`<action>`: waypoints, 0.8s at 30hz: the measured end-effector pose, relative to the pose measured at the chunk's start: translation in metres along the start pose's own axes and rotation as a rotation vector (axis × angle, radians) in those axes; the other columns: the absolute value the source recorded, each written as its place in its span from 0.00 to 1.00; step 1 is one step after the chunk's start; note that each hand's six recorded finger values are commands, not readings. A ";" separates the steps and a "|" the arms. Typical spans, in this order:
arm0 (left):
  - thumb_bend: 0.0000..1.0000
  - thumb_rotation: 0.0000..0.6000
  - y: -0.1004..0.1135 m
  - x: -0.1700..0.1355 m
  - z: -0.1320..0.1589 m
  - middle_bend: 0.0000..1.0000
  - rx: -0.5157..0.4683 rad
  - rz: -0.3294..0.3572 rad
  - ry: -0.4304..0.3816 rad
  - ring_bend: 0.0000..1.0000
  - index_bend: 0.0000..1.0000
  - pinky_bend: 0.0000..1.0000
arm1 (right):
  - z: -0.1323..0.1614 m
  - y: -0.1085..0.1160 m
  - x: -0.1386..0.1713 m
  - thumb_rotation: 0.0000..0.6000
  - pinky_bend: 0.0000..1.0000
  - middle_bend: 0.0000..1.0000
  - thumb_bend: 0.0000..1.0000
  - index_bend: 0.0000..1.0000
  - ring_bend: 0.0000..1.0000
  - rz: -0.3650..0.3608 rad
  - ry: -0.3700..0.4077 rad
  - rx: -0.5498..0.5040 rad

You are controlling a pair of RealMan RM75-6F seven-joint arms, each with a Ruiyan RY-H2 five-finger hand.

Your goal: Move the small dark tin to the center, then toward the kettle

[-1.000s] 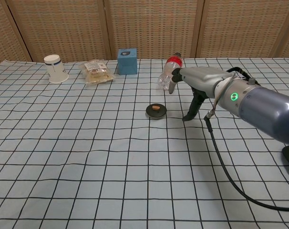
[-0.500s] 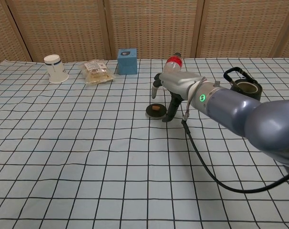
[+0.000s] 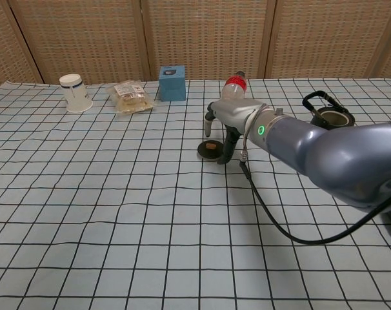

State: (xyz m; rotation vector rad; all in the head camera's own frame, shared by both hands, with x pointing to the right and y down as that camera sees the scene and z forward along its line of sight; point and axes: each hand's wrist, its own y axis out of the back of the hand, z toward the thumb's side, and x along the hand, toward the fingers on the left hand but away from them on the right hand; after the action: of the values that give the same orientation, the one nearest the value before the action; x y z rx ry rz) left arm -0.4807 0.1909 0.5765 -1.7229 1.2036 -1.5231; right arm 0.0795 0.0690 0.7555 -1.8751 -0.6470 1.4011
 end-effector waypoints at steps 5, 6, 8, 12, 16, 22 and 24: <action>0.13 1.00 -0.001 0.001 0.000 0.00 -0.005 -0.006 -0.001 0.00 0.00 0.00 | -0.001 -0.001 -0.005 1.00 0.00 0.09 0.33 0.38 0.00 0.002 -0.005 0.012; 0.13 1.00 -0.001 0.001 0.000 0.00 -0.007 -0.006 -0.001 0.00 0.00 0.00 | -0.001 -0.002 -0.005 1.00 0.00 0.09 0.33 0.38 0.00 0.003 -0.006 0.014; 0.13 1.00 -0.002 0.001 0.001 0.00 -0.011 -0.006 -0.003 0.00 0.00 0.00 | -0.001 -0.002 -0.007 1.00 0.00 0.09 0.33 0.38 0.00 0.004 -0.007 0.018; 0.13 1.00 -0.003 0.002 0.001 0.00 -0.014 -0.010 -0.005 0.00 0.00 0.00 | -0.003 -0.004 -0.009 1.00 0.00 0.09 0.33 0.39 0.00 0.006 -0.014 0.026; 0.13 1.00 -0.004 0.002 0.000 0.00 -0.016 -0.017 0.000 0.00 0.00 0.00 | -0.003 -0.006 -0.011 1.00 0.00 0.10 0.33 0.39 0.00 0.009 -0.016 0.034; 0.13 1.00 -0.003 0.003 -0.001 0.00 -0.023 -0.018 0.001 0.00 0.00 0.00 | -0.003 -0.009 -0.013 1.00 0.00 0.11 0.33 0.42 0.00 0.012 -0.017 0.027; 0.13 1.00 -0.004 0.003 -0.001 0.00 -0.025 -0.022 0.000 0.00 0.00 0.00 | -0.002 -0.010 -0.013 1.00 0.00 0.12 0.34 0.43 0.00 0.011 -0.017 0.031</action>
State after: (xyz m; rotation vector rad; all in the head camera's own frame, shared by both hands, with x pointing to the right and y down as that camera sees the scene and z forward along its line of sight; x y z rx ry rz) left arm -0.4806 0.1903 0.5814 -1.7570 1.2122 -1.5274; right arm 0.0782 0.0650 0.7714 -1.8475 -0.6202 1.4276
